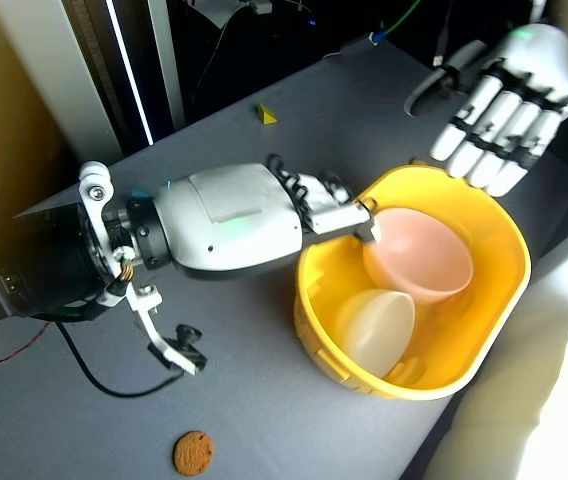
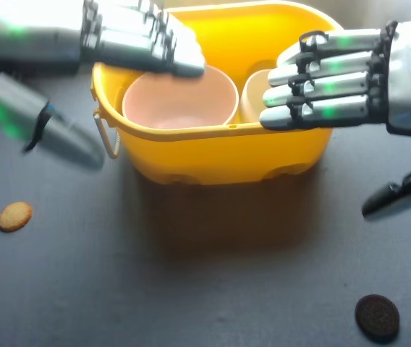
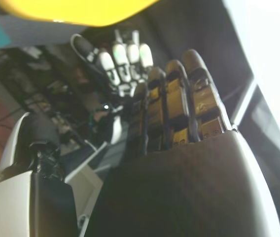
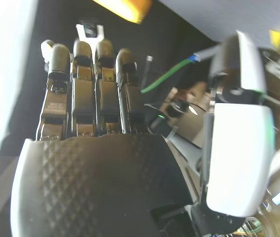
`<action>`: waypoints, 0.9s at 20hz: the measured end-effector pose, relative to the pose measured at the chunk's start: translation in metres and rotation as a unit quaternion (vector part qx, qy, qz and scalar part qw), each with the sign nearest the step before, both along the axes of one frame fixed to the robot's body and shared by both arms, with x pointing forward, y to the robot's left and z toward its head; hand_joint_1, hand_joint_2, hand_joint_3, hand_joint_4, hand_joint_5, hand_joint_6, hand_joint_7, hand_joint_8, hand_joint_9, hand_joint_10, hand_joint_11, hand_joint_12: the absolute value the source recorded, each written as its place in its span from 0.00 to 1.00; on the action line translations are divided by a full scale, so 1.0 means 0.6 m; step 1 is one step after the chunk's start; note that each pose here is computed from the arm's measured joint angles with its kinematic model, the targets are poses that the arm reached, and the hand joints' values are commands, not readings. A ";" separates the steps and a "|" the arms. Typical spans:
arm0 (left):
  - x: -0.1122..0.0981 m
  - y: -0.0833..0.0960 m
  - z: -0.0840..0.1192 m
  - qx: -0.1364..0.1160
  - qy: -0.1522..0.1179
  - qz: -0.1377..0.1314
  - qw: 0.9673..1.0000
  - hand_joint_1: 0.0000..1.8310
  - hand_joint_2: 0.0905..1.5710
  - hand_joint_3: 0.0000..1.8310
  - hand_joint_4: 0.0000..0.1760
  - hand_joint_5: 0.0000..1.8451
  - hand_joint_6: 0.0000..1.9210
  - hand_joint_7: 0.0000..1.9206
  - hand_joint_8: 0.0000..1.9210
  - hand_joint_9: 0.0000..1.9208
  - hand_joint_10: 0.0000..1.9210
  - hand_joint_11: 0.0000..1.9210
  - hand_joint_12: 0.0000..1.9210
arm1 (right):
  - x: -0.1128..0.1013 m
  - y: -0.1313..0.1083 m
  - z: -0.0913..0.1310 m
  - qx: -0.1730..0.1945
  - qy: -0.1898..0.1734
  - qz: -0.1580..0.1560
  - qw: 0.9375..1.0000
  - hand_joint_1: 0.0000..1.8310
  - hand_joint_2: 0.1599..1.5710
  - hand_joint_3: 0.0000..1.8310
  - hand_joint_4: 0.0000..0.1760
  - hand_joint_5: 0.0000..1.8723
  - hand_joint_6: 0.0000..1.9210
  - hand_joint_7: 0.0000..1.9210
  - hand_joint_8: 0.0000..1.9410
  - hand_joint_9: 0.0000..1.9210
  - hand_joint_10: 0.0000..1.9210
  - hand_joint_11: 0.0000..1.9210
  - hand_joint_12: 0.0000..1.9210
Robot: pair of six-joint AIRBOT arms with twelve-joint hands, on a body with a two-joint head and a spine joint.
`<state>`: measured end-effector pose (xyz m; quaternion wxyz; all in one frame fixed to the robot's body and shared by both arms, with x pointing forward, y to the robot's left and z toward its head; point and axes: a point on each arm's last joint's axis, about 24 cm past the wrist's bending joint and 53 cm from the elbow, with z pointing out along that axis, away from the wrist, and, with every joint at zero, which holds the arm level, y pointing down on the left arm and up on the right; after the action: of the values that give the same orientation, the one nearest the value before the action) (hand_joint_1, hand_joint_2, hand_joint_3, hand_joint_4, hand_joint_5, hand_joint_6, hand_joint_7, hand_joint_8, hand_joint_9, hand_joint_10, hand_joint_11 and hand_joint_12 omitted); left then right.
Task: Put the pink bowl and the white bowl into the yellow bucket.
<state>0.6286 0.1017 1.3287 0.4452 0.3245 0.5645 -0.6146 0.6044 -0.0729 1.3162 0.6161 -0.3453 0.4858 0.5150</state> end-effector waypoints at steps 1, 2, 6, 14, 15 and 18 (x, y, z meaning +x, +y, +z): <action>-0.020 0.000 -0.015 0.011 0.006 -0.007 1.000 0.07 0.67 0.00 0.00 0.03 0.00 0.04 0.00 0.03 0.00 0.00 0.19 | -0.017 0.005 -0.001 -0.004 -0.002 0.010 1.000 0.27 0.50 0.00 0.00 0.04 0.00 0.04 0.00 0.03 0.00 0.00 0.16; -0.043 0.001 -0.034 0.023 0.015 -0.017 0.999 0.06 0.66 0.00 0.00 0.01 0.00 0.02 0.00 0.02 0.00 0.00 0.16 | -0.044 0.013 -0.005 -0.013 -0.008 0.028 0.999 0.25 0.48 0.00 0.00 0.04 0.00 0.03 0.00 0.02 0.00 0.00 0.13; -0.111 -0.003 -0.079 0.076 0.018 -0.041 0.996 0.00 0.65 0.00 0.00 0.00 0.00 0.00 0.00 0.00 0.00 0.00 0.07 | -0.110 0.036 -0.008 -0.021 -0.021 0.080 0.996 0.18 0.42 0.00 0.00 0.00 0.00 0.00 0.00 0.00 0.00 0.00 0.01; -0.214 -0.026 -0.125 0.112 0.043 -0.084 0.989 0.00 0.63 0.00 0.00 0.00 0.00 0.00 0.00 0.00 0.00 0.00 0.01 | -0.069 0.027 -0.069 -0.036 0.135 -0.004 0.990 0.19 0.41 0.00 0.00 0.00 0.00 0.00 0.00 0.00 0.00 0.00 0.00; -0.219 -0.027 -0.128 0.115 0.044 -0.084 0.989 0.00 0.64 0.00 0.00 0.00 0.00 0.00 0.00 0.00 0.00 0.00 0.01 | -0.065 0.029 -0.077 -0.043 0.142 -0.014 0.989 0.20 0.41 0.00 0.00 0.00 0.00 0.00 0.00 0.00 0.00 0.00 0.00; -0.219 -0.032 -0.132 0.121 0.046 -0.070 0.989 0.00 0.65 0.01 0.00 0.00 0.00 0.00 0.00 0.00 0.00 0.00 0.02 | -0.045 0.027 -0.097 -0.051 0.184 -0.062 0.980 0.20 0.41 0.00 0.00 0.01 0.00 0.00 0.00 0.00 0.00 0.01 0.00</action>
<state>0.4973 0.0822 1.2492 0.3317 0.3866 0.6305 -0.5856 0.5772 -0.0567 1.2581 0.5281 -0.2448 0.6371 0.5053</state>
